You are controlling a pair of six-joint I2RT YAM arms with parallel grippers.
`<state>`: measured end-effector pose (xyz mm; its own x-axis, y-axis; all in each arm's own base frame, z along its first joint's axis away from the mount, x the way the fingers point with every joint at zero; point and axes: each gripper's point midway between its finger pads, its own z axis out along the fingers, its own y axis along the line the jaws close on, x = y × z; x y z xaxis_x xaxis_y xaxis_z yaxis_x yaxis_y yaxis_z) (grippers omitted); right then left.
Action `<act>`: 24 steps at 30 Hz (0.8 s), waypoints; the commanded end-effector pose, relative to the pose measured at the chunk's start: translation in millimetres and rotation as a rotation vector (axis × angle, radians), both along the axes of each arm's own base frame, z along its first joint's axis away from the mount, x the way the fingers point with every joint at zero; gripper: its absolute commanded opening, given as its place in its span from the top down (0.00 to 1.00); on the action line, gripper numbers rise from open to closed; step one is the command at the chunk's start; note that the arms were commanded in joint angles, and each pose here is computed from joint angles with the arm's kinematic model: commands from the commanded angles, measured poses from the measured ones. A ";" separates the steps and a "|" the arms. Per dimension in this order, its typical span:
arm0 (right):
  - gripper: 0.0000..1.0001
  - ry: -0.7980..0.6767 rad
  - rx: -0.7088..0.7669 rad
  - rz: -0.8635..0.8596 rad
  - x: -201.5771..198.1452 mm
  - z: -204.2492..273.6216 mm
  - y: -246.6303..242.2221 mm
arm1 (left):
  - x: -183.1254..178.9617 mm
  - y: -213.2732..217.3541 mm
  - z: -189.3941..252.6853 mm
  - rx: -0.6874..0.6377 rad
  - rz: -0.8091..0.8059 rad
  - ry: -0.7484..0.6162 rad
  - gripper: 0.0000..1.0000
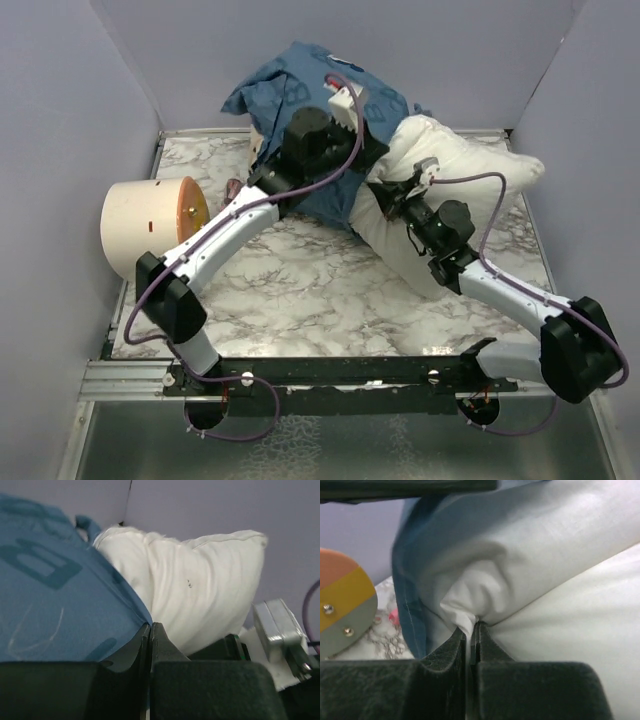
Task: Put the pillow into the pillowcase
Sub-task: Stuff the pillow into the pillowcase.
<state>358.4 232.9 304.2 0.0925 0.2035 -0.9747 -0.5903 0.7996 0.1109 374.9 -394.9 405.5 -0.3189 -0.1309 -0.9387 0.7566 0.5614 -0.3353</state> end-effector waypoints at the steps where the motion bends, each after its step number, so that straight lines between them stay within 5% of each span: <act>1: 0.99 0.057 -0.034 0.112 -13.0 -71.9 19.6 | -83.4 -8.7 -18.1 -0.208 -0.252 0.031 1.00; 6: 0.96 0.338 -0.086 0.424 -64.0 -175.1 51.8 | -96.4 16.0 -163.8 -0.192 -0.181 0.237 1.00; 10: 0.83 0.379 -0.099 0.518 -93.9 -185.7 50.1 | -105.8 26.8 -221.5 -0.196 -0.153 0.324 1.00; 14: 0.65 0.277 -0.162 0.538 -117.8 -141.4 35.2 | -107.7 29.7 -232.1 -0.207 -0.141 0.341 1.00; 19: 0.34 -0.044 -0.152 0.441 -143.8 -0.5 2.3 | -107.5 25.7 -234.1 -0.196 -0.165 0.339 1.00; 22: 0.08 -0.099 -0.178 0.223 -120.9 53.2 -25.5 | -110.4 24.0 -239.7 -0.195 -0.183 0.353 1.00; 24: 0.00 -0.044 -0.246 0.099 -90.7 58.3 -34.8 | -113.1 24.1 -241.9 -0.200 -0.191 0.361 1.00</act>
<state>215.5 224.6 375.2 0.2258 0.1845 -0.9565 -0.8390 0.5359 -0.0947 298.2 -358.0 206.3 -0.5240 -0.3466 -0.7781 0.6802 0.3796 -0.6271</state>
